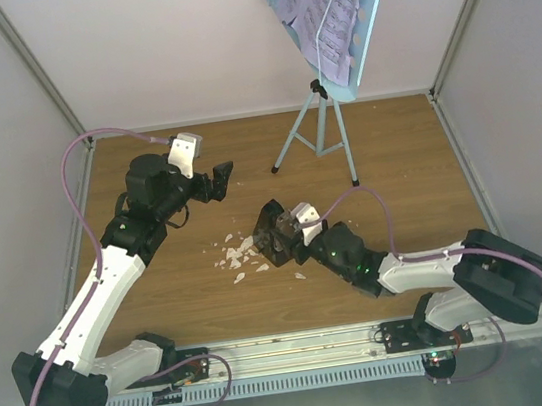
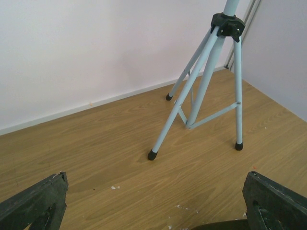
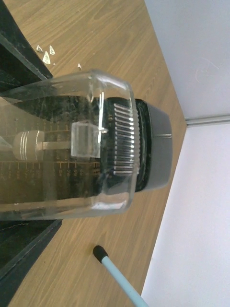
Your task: Pack up the instrument practice props
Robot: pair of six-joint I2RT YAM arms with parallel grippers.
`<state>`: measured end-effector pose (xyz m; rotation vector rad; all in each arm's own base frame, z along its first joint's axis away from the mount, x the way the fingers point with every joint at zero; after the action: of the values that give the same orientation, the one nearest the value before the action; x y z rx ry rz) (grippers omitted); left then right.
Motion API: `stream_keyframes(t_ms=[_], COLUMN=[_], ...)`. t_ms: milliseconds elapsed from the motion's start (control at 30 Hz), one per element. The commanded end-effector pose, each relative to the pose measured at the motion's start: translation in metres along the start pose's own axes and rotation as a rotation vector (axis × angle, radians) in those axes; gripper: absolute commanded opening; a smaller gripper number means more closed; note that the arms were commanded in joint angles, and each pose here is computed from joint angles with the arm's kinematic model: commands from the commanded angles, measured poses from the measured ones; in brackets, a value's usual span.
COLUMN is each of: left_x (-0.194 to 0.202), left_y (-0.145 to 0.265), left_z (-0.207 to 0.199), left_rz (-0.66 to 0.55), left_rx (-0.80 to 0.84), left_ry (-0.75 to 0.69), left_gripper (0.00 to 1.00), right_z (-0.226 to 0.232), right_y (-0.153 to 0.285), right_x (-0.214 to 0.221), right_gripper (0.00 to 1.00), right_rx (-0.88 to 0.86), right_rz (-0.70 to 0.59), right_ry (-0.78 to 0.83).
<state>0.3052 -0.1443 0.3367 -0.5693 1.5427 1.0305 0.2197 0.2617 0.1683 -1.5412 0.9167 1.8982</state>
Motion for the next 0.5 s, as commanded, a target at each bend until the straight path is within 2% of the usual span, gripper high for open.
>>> stream_keyframes(t_ms=[0, 467], left_x=[-0.0105, -0.0095], left_y=[0.0043, 0.0035], left_z=[0.0013, 0.0010], left_rz=[-0.060, -0.056], left_rx=[-0.003, 0.000], left_ry=[-0.017, -0.016], left_gripper=[0.99, 0.99], right_z=[-0.0044, -0.0010], right_y=[0.0025, -0.0009], right_x=[-0.0190, -0.0192], right_gripper=[0.52, 0.52], right_rx=[0.000, -0.056], right_rz=[-0.072, -0.072], right_ry=[-0.037, -0.047])
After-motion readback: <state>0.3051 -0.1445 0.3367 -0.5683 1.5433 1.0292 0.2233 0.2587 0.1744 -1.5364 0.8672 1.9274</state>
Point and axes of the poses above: each gripper's point midway between its finger pads, its own y axis back along the fingers, its own z axis along the line the jaws close on, x = y × z, the point moved 5 cm from there along y, back along the fingers, and after that the axes turned 7 degrees about -y, right-handed, at the moved point
